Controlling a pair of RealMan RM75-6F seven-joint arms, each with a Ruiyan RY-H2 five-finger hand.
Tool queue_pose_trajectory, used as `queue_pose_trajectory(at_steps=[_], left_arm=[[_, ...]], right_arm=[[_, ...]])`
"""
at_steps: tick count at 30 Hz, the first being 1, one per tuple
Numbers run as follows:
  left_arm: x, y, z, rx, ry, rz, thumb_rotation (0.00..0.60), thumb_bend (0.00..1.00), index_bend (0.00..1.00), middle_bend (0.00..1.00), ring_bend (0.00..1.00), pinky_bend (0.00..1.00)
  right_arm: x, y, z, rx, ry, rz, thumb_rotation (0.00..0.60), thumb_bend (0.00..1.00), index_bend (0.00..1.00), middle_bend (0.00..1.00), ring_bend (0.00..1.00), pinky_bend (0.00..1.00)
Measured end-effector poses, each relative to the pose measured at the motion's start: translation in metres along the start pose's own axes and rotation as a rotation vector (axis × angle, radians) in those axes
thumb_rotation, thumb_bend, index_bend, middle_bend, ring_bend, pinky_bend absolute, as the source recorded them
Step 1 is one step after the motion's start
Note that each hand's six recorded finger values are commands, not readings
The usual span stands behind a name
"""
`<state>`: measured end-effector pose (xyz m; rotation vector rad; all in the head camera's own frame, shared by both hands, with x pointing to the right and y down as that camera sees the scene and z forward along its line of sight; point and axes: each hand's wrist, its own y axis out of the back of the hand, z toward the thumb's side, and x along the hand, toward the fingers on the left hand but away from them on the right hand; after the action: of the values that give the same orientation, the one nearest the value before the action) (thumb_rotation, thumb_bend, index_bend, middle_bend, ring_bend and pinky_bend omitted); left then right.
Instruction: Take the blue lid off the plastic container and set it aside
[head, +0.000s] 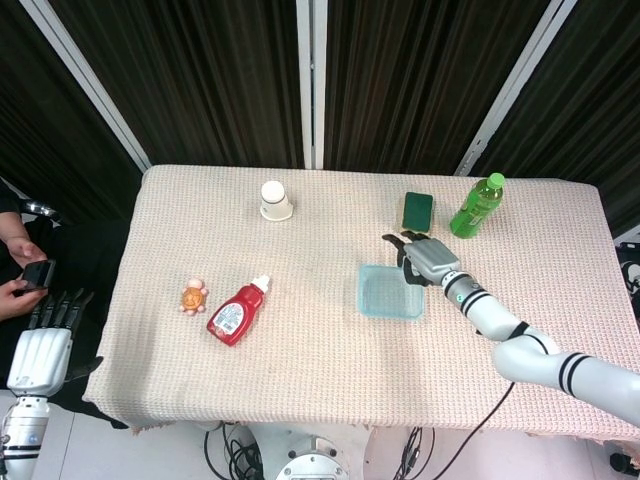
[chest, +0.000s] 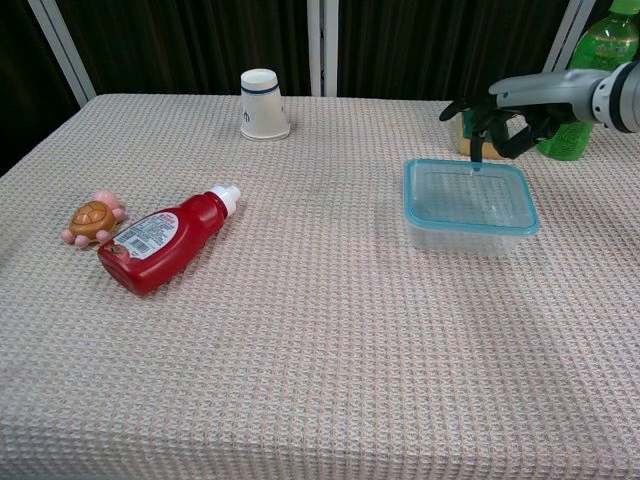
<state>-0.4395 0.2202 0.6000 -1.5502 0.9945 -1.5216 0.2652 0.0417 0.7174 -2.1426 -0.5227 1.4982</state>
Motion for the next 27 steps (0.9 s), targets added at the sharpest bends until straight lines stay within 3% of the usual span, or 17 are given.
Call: queue_pose_trajectory(at_steps=[10,12,15,18,21,23,27], left_arm=[[0.004,0.000,0.005,-0.002,-0.017,-0.003,0.600,0.00,0.11,0.04,0.00,0.02],[0.005,0.000,0.006,-0.001,-0.021,-0.004,0.600,0.00,0.11,0.04,0.00,0.02],[0.005,0.001,0.007,0.000,-0.024,-0.003,0.600,0.00,0.11,0.04,0.00,0.02],[0.004,0.002,0.007,-0.005,-0.020,0.002,0.600,0.00,0.11,0.04,0.00,0.02],[0.004,0.001,0.007,-0.011,-0.017,0.002,0.600,0.00,0.11,0.04,0.00,0.02],[0.004,0.002,0.008,-0.012,-0.020,0.004,0.600,0.00,0.11,0.04,0.00,0.02],[0.005,0.003,0.012,-0.010,-0.035,0.010,0.600,0.00,0.11,0.04,0.00,0.02]], right_arm=[[0.062,-0.036,-0.019,-0.046,-0.001,0.049,0.600,0.92,0.00,0.41,0.03,0.12],[0.075,-0.042,-0.022,-0.052,0.005,0.051,0.600,0.80,0.00,0.41,0.03,0.12],[0.090,-0.045,-0.031,-0.051,-0.004,0.024,0.600,0.54,0.00,0.40,0.03,0.12],[0.103,-0.042,-0.044,-0.035,-0.032,-0.044,0.600,0.41,0.00,0.34,0.03,0.12],[0.114,-0.036,-0.058,-0.018,-0.062,-0.145,0.600,0.27,0.00,0.20,0.02,0.11],[0.120,-0.034,-0.066,0.007,-0.078,-0.222,0.600,0.12,0.00,0.06,0.00,0.04],[0.119,-0.039,-0.072,0.101,-0.081,-0.302,0.600,0.01,0.00,0.00,0.00,0.00]])
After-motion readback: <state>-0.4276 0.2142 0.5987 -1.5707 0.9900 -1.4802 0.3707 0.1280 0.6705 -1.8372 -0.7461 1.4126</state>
